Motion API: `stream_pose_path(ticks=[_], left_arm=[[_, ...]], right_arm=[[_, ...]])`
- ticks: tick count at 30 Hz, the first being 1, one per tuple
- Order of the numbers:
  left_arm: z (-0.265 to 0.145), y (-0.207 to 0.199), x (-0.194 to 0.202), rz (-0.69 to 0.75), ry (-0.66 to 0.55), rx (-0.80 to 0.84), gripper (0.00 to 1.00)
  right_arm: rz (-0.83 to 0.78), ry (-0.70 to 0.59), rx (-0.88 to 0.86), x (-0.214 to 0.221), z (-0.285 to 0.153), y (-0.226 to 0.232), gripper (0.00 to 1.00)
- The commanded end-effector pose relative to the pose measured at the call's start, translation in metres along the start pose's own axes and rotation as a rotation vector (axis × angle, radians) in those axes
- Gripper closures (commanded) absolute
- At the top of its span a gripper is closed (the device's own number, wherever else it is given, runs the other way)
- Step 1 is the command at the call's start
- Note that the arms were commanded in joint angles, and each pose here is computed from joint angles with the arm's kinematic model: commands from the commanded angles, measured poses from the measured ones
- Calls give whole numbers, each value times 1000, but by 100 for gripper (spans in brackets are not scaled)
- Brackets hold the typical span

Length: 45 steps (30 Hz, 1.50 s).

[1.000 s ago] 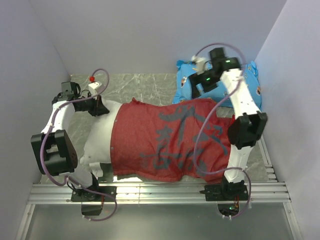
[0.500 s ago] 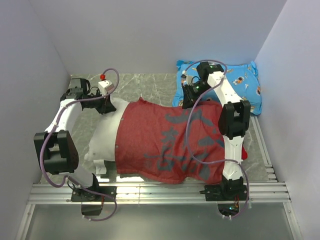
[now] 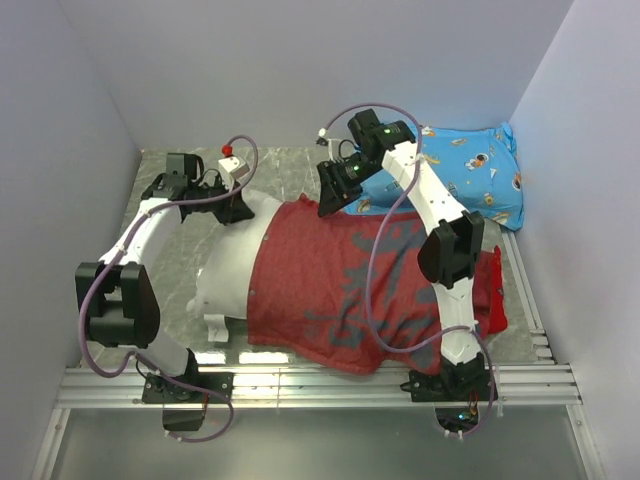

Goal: Put the pillow into the pillowcase

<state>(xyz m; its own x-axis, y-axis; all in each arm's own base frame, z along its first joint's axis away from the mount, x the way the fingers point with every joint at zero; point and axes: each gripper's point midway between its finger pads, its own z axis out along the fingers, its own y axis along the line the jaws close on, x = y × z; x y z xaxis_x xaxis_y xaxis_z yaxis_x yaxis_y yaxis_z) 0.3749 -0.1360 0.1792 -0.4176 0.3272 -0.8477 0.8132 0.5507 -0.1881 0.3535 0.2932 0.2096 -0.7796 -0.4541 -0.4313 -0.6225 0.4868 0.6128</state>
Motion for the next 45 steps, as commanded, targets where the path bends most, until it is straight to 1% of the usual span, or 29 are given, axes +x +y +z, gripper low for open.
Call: stream_pose_path(ticks=[1,2,3,5,7,11,14,15,17,18,20,21,22,26,28,29,30,31,32,33,34,36,37,38,40,41,42,44,45], left_arm=[[-8,-28,-17,36,-59,61,99],[-8,-29,-13,34,-51,58,99],[-11,-31,-13,44,-54,51,100],[-12,-32,-10,47,-51,46,100],[-12,-33,-9,47,-52,45,100],[-8,-32,-4,31,-51,53,99],[-5,-29,-8,31,-63,56,99],[-4,-28,-8,25,-61,58,99],[-4,-26,-13,31,-69,61,100],[-3,-25,-14,30,-68,62,100],[-3,-25,-17,34,-75,65,100],[-3,-25,-18,31,-77,68,100],[-3,-25,-19,33,-79,72,99],[-2,-26,-23,35,-88,80,99],[-2,-26,-24,31,-90,79,100],[-2,-25,-24,35,-88,80,100],[-3,-27,-22,30,-82,83,99],[-3,-27,-21,40,-77,78,100],[-4,-27,-19,43,-73,77,100],[-5,-28,-20,51,-77,73,100],[-4,-29,-16,44,-72,76,99],[-5,-31,-15,43,-75,76,100],[-5,-31,-16,45,-80,77,99],[-4,-31,-14,36,-78,78,100],[-3,-30,-13,34,-79,76,100],[-3,-30,-13,33,-80,72,100],[-3,-30,-14,34,-83,74,100],[-2,-30,-14,31,-87,81,99],[-1,-30,-15,25,-88,84,99]], right_arm=[[55,-65,248,1,-51,-37,29],[124,-27,313,22,-60,-64,24],[140,-29,348,32,-75,-65,21],[214,45,416,69,-90,-86,21],[238,69,438,88,-105,-82,20],[271,165,391,123,-98,-74,22],[264,176,282,119,-78,-58,38],[254,176,251,114,-72,-54,50],[197,150,190,95,-61,-36,65],[181,153,174,89,-54,-33,78],[117,124,127,70,-47,-15,88],[106,118,111,64,-43,-12,97],[80,110,87,58,-38,-1,100],[-14,30,33,28,-39,27,100],[-25,6,89,19,-41,23,100],[-28,13,185,20,-45,8,95],[-26,12,234,22,-51,1,67],[10,47,259,34,-51,-8,43],[56,51,288,42,-61,-22,25],[69,50,316,51,-71,-23,21],[127,111,311,76,-69,-30,21],[151,159,318,102,-76,-31,21],[189,217,305,124,-69,-33,22],[187,235,288,133,-67,-31,24],[193,245,236,140,-61,-23,43],[187,237,225,135,-59,-22,64],[178,224,214,129,-58,-20,73],[131,150,189,100,-62,-9,84],[123,146,174,92,-57,-9,86]])
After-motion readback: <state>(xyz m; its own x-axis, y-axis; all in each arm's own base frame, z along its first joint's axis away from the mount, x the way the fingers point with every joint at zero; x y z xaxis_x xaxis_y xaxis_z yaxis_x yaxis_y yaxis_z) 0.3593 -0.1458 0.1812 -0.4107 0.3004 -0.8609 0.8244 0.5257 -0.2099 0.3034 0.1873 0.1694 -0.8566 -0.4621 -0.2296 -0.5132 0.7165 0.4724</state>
